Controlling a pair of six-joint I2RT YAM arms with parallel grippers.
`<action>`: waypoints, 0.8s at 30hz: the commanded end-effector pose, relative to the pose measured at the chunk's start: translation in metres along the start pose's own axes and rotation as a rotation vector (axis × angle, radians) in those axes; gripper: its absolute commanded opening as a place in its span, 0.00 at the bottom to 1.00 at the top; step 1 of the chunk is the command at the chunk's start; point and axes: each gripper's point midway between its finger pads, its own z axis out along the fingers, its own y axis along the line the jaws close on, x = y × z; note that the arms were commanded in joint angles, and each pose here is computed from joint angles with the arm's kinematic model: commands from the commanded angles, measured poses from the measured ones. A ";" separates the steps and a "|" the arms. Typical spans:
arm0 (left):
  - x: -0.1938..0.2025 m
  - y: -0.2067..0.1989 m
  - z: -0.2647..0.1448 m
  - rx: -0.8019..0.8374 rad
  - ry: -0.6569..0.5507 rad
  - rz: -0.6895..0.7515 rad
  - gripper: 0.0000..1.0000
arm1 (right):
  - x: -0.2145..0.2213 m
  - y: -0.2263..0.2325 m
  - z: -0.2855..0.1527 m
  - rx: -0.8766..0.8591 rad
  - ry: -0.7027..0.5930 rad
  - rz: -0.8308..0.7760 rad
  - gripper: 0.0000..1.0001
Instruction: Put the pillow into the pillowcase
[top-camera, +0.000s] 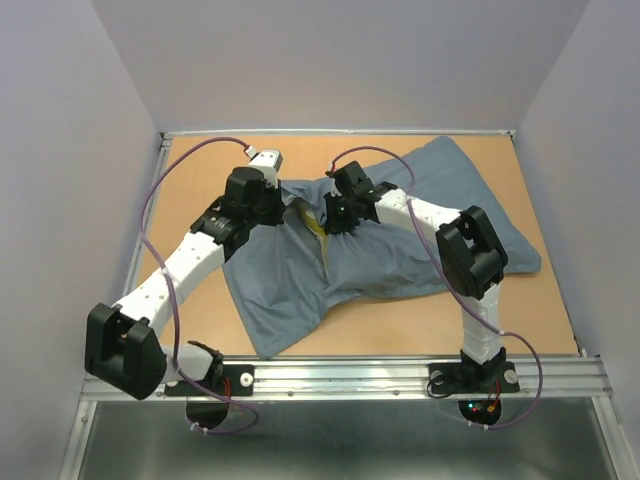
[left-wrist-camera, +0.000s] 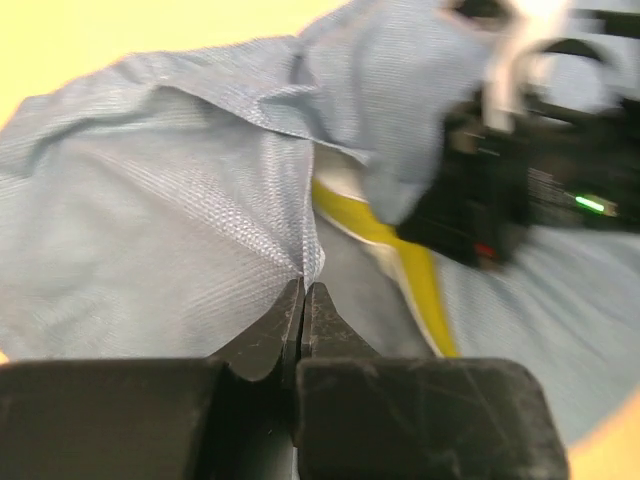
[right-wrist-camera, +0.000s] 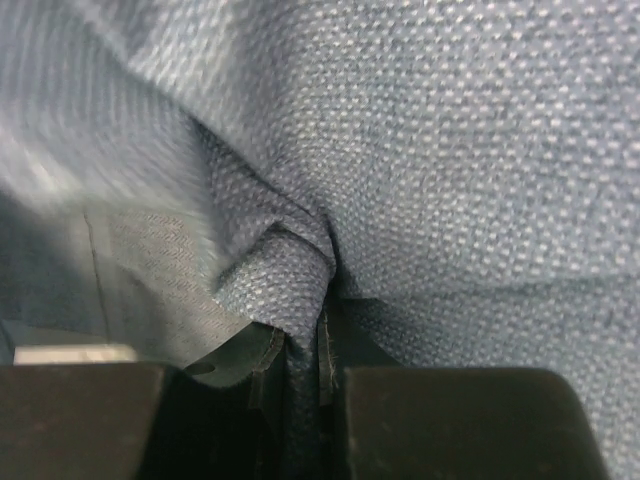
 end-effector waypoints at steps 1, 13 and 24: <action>-0.025 -0.046 -0.033 0.258 -0.037 0.010 0.00 | 0.009 -0.015 0.022 0.040 0.013 0.019 0.01; -0.051 -0.108 -0.049 0.585 -0.037 -0.089 0.00 | -0.096 -0.042 -0.011 0.216 -0.293 0.101 0.01; -0.016 -0.111 -0.089 0.654 0.033 -0.097 0.00 | -0.140 -0.067 -0.055 0.291 -0.488 0.358 0.01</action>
